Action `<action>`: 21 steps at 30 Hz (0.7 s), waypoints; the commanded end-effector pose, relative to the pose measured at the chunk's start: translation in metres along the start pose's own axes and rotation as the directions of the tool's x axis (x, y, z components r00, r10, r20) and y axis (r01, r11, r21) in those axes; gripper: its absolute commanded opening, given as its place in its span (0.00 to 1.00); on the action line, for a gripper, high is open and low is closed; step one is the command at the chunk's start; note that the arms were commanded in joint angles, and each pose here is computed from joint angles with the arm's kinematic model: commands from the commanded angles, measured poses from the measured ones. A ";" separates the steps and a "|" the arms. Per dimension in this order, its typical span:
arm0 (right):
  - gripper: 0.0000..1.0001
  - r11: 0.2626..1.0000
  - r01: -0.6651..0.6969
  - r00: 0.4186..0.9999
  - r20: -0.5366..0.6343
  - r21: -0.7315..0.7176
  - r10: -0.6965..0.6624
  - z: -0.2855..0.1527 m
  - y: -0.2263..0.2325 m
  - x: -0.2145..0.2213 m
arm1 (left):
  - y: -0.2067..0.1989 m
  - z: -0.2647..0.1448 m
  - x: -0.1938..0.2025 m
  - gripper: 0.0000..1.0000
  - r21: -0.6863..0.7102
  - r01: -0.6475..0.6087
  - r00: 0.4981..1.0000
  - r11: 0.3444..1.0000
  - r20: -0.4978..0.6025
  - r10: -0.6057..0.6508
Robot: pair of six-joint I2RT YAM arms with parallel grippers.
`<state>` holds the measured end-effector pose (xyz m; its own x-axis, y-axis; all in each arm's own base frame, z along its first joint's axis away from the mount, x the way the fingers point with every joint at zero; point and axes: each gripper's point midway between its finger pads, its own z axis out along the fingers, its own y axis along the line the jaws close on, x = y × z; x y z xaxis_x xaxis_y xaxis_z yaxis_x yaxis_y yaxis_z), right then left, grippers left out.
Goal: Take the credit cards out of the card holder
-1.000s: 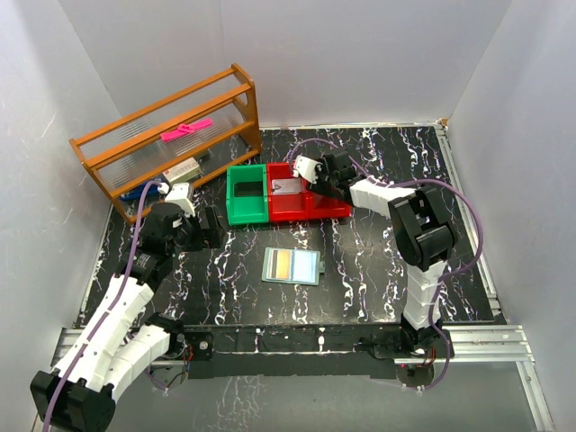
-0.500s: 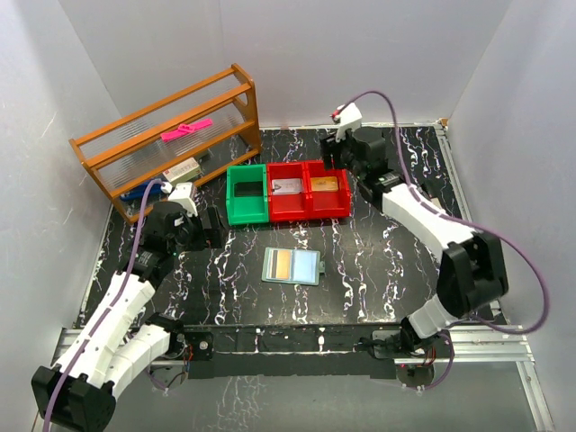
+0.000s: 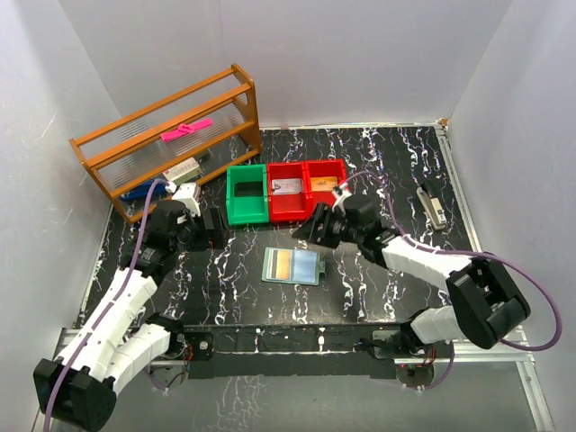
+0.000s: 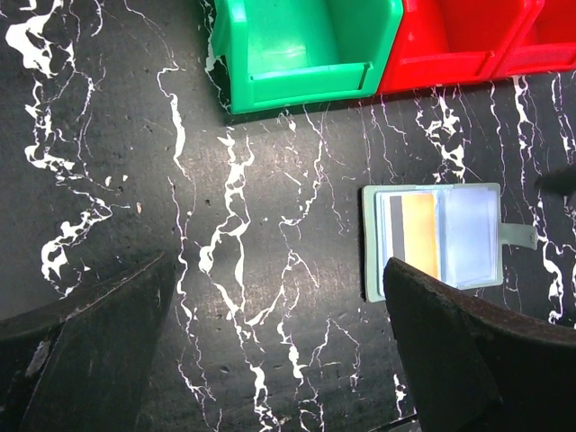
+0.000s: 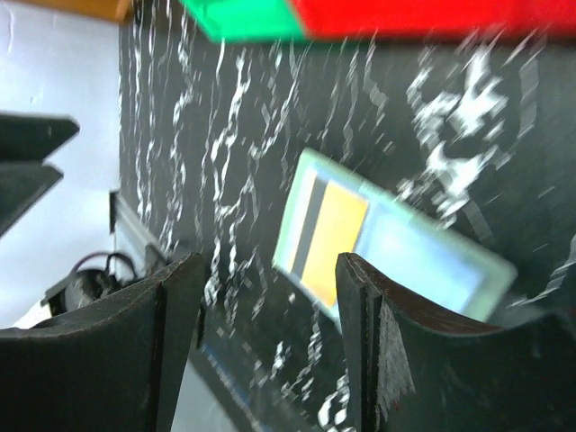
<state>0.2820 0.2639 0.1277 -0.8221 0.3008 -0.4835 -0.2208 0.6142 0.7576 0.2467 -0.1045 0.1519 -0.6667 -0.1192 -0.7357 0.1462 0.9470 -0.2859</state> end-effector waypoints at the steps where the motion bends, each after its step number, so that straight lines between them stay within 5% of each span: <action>1: 0.57 0.991 -0.107 0.994 0.016 -0.080 0.108 -0.001 0.049 0.023 | -0.005 0.002 0.004 0.99 0.032 0.005 1.000 0.999 -0.019 -0.005; 11: 0.43 0.984 -0.171 0.984 -0.040 0.052 0.173 0.018 0.028 0.066 | -0.060 0.025 0.003 0.95 0.267 0.259 0.964 0.928 -0.125 -0.233; 16: 0.37 0.983 -0.184 0.966 -0.179 0.021 0.185 0.034 0.027 0.093 | -0.074 0.030 0.016 0.91 0.319 0.325 0.940 0.890 -0.210 -0.268; 21: 0.36 0.975 -0.199 0.957 -0.196 0.102 0.216 0.043 0.003 0.108 | -0.074 0.033 0.034 0.89 0.302 0.344 0.924 0.889 -0.278 -0.263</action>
<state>0.2119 0.3206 0.0545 -0.9390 0.2712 -0.2113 0.0130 0.6421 0.7666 0.2458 -0.1757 0.1233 -0.8314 -0.2889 -0.4746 0.1032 0.7590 -0.6429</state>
